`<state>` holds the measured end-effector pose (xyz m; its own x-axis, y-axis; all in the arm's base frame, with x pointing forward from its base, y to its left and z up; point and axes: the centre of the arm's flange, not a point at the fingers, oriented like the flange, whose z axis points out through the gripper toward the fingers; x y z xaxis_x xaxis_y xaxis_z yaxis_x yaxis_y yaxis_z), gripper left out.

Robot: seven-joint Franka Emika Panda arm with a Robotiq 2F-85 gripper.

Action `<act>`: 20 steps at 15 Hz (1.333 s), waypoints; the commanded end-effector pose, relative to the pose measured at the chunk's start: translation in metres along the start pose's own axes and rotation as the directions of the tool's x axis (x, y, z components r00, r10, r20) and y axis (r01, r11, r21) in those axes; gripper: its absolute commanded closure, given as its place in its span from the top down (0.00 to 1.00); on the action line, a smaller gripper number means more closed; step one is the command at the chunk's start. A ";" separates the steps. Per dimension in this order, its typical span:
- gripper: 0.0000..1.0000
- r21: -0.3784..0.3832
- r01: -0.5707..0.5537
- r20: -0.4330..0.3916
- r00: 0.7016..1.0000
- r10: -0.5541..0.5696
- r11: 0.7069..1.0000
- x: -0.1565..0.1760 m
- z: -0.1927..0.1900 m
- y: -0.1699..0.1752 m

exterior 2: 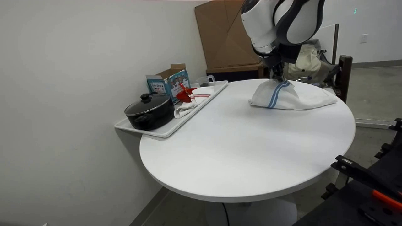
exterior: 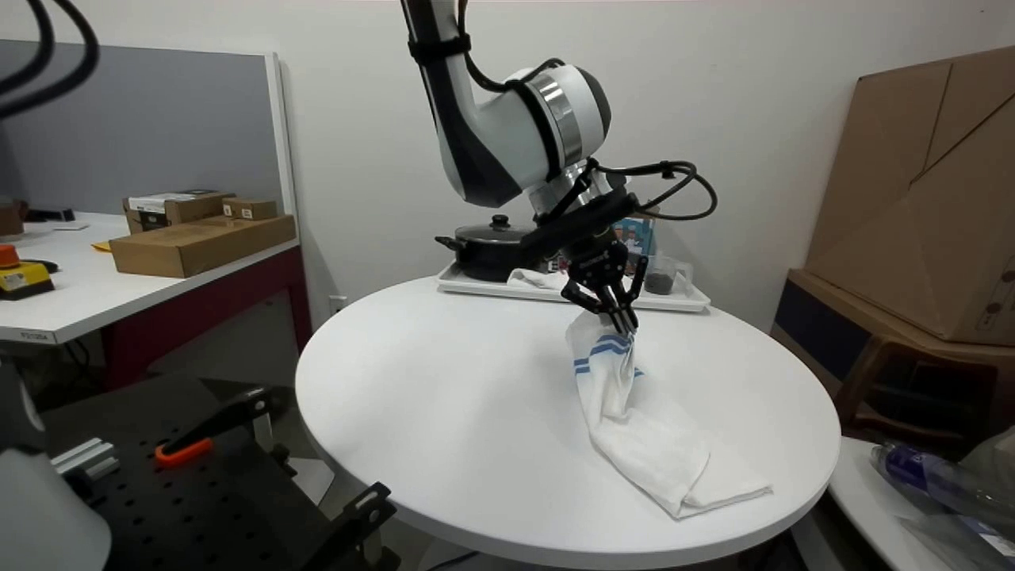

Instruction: Fold the towel on the table

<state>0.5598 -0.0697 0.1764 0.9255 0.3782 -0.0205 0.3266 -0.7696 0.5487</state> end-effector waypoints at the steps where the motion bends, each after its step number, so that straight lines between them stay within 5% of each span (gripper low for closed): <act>1: 0.01 -0.011 0.003 0.041 0.999 -0.003 1.000 0.028 0.019 -0.006; 10: 0.01 -0.086 -0.056 0.050 0.997 0.061 0.995 0.084 0.040 -0.001; 11: 0.30 -0.102 -0.054 0.050 0.997 0.060 0.993 0.087 0.040 -0.001; 13: 0.36 -0.125 -0.049 0.048 0.997 0.056 0.991 0.089 0.042 0.001; 20: 0.91 -0.145 -0.069 0.048 0.996 0.077 0.987 0.082 0.042 0.015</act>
<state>0.6453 -0.0664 0.1415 0.9494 0.3127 -0.0295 0.2578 -0.7221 0.6420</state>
